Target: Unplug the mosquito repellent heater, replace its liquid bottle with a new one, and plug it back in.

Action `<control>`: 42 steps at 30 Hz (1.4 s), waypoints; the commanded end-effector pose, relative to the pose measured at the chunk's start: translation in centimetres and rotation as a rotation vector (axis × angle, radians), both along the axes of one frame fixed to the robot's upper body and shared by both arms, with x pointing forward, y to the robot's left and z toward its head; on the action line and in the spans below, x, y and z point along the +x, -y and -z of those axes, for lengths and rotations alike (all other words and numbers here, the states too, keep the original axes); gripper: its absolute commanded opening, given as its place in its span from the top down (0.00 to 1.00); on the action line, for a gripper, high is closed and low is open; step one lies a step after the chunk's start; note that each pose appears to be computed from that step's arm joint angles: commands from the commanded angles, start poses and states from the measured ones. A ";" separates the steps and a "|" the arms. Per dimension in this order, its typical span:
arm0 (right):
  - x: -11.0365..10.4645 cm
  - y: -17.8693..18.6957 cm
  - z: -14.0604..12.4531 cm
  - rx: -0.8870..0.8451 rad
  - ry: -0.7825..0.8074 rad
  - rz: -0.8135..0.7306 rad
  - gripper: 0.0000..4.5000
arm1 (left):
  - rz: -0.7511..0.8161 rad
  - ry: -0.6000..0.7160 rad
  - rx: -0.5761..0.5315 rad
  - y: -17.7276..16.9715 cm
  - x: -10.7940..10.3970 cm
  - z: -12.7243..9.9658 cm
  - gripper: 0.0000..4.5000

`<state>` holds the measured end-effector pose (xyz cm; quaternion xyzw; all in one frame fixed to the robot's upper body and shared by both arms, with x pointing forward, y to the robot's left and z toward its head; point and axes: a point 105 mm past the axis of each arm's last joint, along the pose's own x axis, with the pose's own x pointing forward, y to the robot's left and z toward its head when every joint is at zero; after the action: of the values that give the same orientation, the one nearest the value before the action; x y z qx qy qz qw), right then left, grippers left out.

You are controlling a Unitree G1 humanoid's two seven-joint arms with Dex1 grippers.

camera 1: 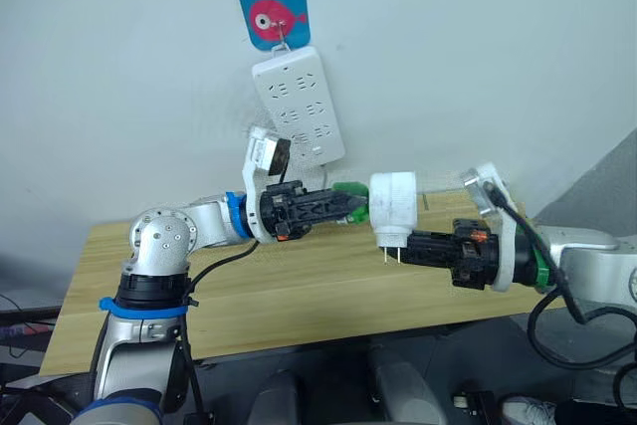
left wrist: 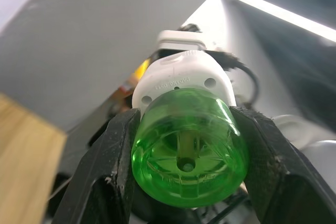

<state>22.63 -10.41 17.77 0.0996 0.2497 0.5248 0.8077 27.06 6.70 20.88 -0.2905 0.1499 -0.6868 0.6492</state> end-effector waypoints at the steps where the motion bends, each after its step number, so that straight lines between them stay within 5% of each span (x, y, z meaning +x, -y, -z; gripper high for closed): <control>1: 1.4 2.9 0.0 -0.093 0.092 0.060 0.51 | 0.012 0.073 0.002 0.1 -0.5 -0.9 0.48; 8: 1.3 7.0 1.8 -0.330 0.209 0.018 0.00 | -0.008 0.228 0.060 0.4 -0.6 -0.2 0.48; 15: 1.3 8.3 1.2 -0.412 0.301 -0.021 0.00 | -0.073 0.450 0.104 0.9 0.0 1.1 0.48; 23: 0.3 8.2 0.0 -0.471 0.404 -0.089 0.00 | -0.102 0.955 0.110 0.9 -1.1 3.9 0.48; 29: -0.6 6.0 -2.0 -0.404 0.499 -0.146 0.00 | -0.158 1.309 0.042 0.8 -0.8 3.9 0.48; 42: -0.2 0.8 -3.3 -0.454 0.698 -0.247 0.00 | -0.130 1.371 0.035 1.1 -0.5 4.4 0.48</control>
<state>22.46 -11.57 20.75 -0.2808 0.0917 0.5546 0.7779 26.67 5.88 15.65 0.2062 -0.2835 -0.6756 0.6486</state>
